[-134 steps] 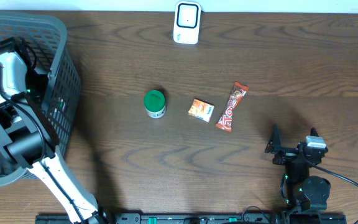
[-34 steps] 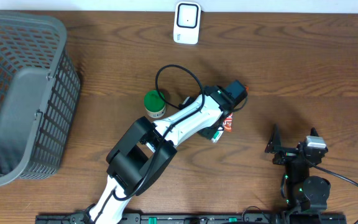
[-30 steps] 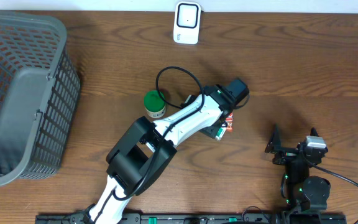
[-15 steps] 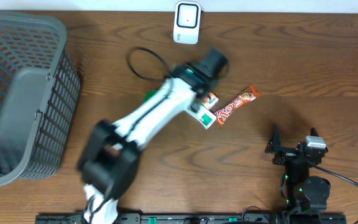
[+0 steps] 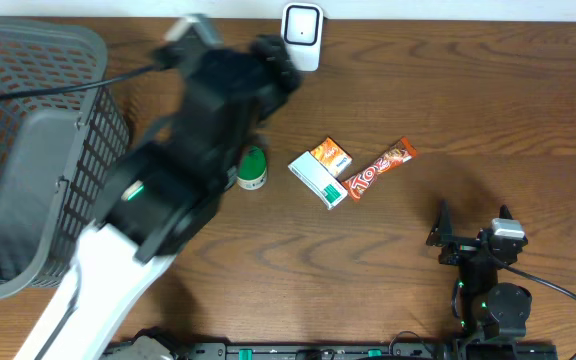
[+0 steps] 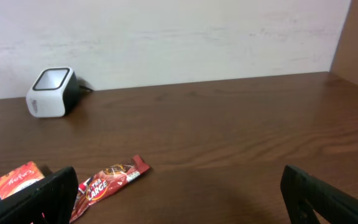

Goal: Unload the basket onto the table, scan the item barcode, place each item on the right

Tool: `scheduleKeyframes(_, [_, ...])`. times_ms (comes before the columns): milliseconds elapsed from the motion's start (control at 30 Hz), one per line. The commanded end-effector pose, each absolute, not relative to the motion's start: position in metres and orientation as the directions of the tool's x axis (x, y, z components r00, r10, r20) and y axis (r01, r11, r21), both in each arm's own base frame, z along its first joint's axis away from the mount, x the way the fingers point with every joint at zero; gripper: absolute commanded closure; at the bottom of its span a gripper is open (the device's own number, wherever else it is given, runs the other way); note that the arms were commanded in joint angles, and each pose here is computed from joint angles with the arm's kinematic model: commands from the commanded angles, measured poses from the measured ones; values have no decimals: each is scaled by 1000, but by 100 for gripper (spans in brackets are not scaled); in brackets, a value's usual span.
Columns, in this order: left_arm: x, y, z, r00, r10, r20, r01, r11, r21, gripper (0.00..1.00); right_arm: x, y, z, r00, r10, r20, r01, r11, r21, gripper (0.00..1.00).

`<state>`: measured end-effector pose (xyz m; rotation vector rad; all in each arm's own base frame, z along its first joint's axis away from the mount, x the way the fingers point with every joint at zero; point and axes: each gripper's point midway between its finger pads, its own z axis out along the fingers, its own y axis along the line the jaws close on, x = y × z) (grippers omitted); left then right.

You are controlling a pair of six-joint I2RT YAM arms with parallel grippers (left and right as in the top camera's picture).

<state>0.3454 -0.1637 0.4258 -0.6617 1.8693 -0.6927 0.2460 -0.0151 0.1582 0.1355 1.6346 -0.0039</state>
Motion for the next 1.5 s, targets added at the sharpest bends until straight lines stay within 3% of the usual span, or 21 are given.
scheduleKeyframes(0, [321,-91,488,-70,-528,-847,-163,843,-512,16,246,-14,158,-63,73,-995,86,994,68,1])
scheduleKeyframes(133, [291,-43,547,145,-346,-927,-245,895,-372,16,246,-14,158,-63,73,-995,86,994,68,1])
scheduleKeyframes(200, [277,-22,569,214,-245,-946,-321,897,-305,11,246,-14,158,-63,73,-995,86,994,68,1])
scheduleKeyframes(367, [257,5,586,174,-2,-985,-473,877,-85,7,246,-14,158,-63,73,-995,86,994,68,1])
scheduleKeyframes(667, [200,78,593,260,-15,-965,-613,770,-177,6,246,-14,158,-64,73,-995,86,994,68,1])
scheduleKeyframes(800, [150,112,565,366,-138,-921,-631,691,-354,6,247,-7,164,-41,94,-995,40,995,92,1])
scheduleKeyframes(933, [140,102,539,316,-159,-935,-533,786,-313,6,244,28,174,-36,168,-985,-164,971,172,1])
scheduleKeyframes(1067, [135,85,514,279,-151,-948,-433,862,-265,3,240,32,172,-130,352,-927,-152,917,370,1])
scheduleKeyframes(1267, [126,75,470,258,-141,-956,-378,896,-234,2,224,35,229,-135,315,-939,-170,927,335,1])
scheduleKeyframes(1367, [121,68,447,273,-195,-942,-326,903,-281,2,219,34,269,-132,273,-953,-169,941,293,1])
scheduleKeyframes(1467, [116,67,446,331,-276,-902,-272,888,-371,2,221,30,287,-212,253,-944,-126,951,283,1])
